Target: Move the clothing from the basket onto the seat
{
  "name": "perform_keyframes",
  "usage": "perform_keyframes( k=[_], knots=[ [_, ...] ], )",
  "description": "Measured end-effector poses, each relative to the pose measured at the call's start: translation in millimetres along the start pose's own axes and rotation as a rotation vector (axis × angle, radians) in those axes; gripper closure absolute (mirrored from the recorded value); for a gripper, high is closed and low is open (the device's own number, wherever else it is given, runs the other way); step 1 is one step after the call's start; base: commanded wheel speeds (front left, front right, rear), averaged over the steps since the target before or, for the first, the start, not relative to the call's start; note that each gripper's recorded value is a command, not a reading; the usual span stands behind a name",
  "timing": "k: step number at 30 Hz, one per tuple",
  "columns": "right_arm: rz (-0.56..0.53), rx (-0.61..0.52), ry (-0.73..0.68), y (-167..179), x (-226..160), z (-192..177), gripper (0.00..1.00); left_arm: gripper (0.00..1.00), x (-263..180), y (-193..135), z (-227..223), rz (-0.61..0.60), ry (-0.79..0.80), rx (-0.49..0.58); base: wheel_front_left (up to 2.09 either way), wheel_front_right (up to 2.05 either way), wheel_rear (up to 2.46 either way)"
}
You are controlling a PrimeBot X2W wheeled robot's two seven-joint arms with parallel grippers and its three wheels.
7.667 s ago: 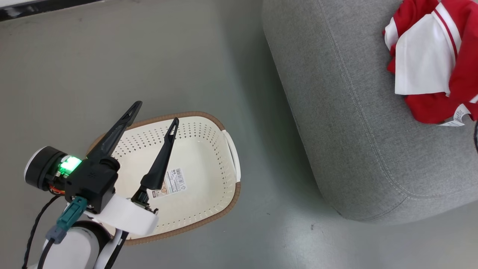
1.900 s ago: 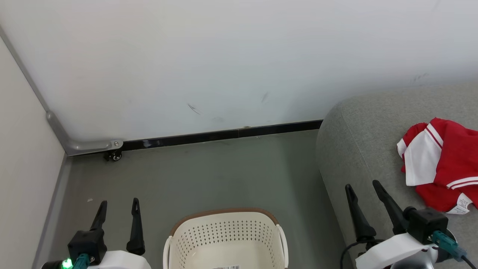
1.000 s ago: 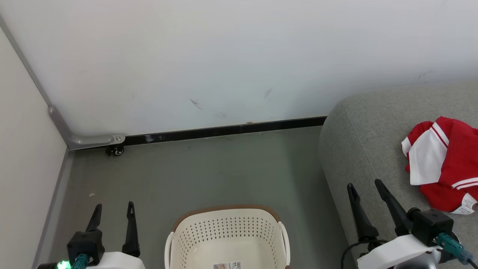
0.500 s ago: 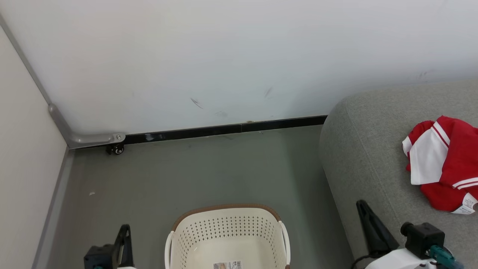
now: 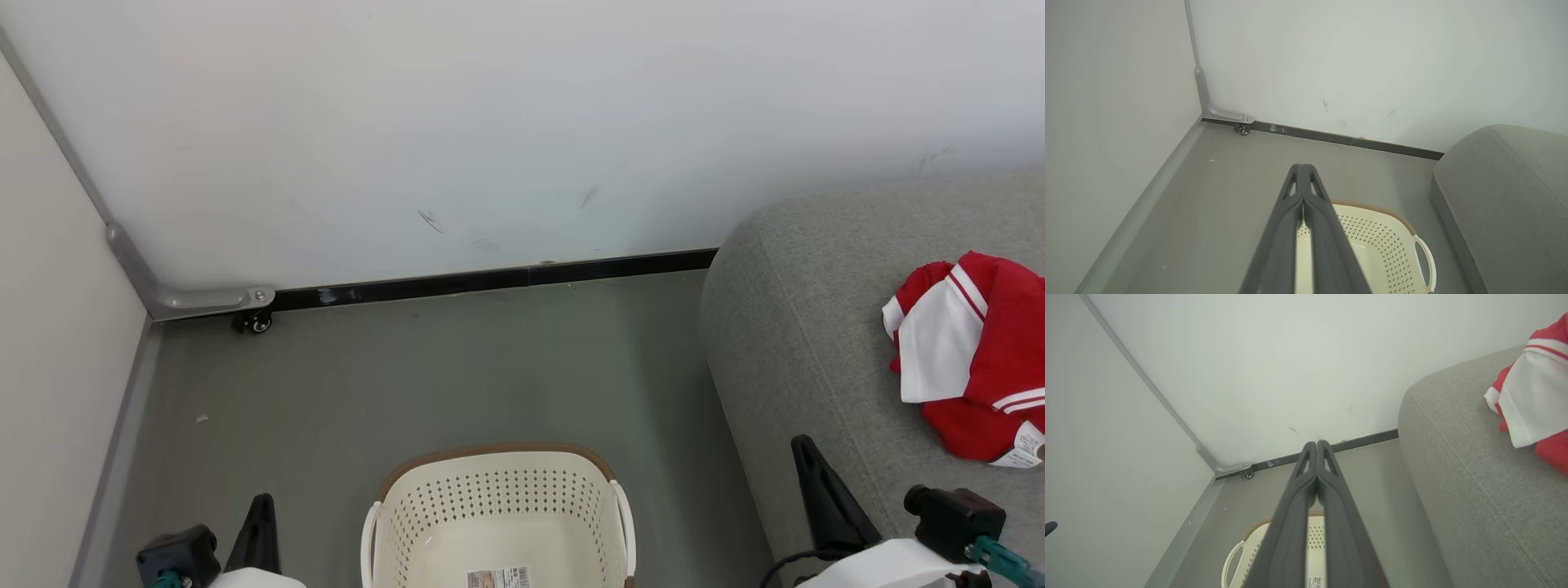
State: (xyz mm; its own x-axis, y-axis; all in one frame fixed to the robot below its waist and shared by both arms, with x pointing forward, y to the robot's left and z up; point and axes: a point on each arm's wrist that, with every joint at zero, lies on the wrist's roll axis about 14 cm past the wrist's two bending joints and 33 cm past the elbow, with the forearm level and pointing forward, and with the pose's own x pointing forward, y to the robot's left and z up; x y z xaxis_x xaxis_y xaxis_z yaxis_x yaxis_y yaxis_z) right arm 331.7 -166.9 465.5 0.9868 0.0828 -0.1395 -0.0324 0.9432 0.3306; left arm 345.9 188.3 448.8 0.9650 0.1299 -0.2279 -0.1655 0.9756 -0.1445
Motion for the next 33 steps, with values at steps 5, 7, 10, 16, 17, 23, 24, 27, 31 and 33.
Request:
perform_keyframes(
  k=[5,7,10,16,17,23,24,27,31,33],
  knots=[
    [-0.013,0.113,-0.006,-3.5,1.5,1.2,1.00,1.00,1.1,-0.3,-3.4,-0.005,0.036,-0.100,0.00,0.00,0.00],
    [-0.018,0.139,-0.010,-5.0,2.2,2.1,1.00,1.00,1.5,-0.6,-4.6,-0.004,0.048,-0.133,0.00,0.00,0.00],
    [-0.024,0.180,-0.005,-6.7,3.5,1.4,1.00,1.00,2.4,-2.3,-6.4,-0.015,0.064,-0.182,0.00,0.00,0.00],
    [-0.033,0.262,-0.004,-9.4,5.8,0.7,1.00,1.00,4.8,-1.6,-8.6,-0.016,0.087,-0.274,0.00,0.00,0.00],
    [-0.034,0.276,-0.004,-9.7,6.1,0.7,1.00,1.00,5.1,-1.1,-9.5,-0.015,0.095,-0.291,0.00,0.00,0.00],
    [-0.036,0.360,-0.015,-11.5,10.6,4.8,1.00,1.00,6.5,-3.5,-10.7,-0.027,0.115,-0.390,0.00,0.00,0.00],
    [-0.036,0.375,-0.021,-11.8,11.7,6.7,1.00,1.00,6.6,-4.5,-10.9,-0.031,0.119,-0.408,0.00,0.00,0.00],
    [-0.040,0.419,-0.021,-13.4,12.2,6.7,1.00,1.00,7.0,-4.3,-11.1,-0.033,0.126,-0.455,0.00,0.00,0.00],
    [-0.046,0.477,-0.027,-15.4,12.4,7.2,1.00,1.00,7.5,-4.6,-10.9,-0.039,0.134,-0.516,0.00,0.00,0.00],
    [-0.046,0.505,-0.024,-15.8,12.6,6.4,1.00,1.00,7.7,-4.9,-10.7,-0.044,0.139,-0.549,0.00,0.00,0.00]
  ],
)
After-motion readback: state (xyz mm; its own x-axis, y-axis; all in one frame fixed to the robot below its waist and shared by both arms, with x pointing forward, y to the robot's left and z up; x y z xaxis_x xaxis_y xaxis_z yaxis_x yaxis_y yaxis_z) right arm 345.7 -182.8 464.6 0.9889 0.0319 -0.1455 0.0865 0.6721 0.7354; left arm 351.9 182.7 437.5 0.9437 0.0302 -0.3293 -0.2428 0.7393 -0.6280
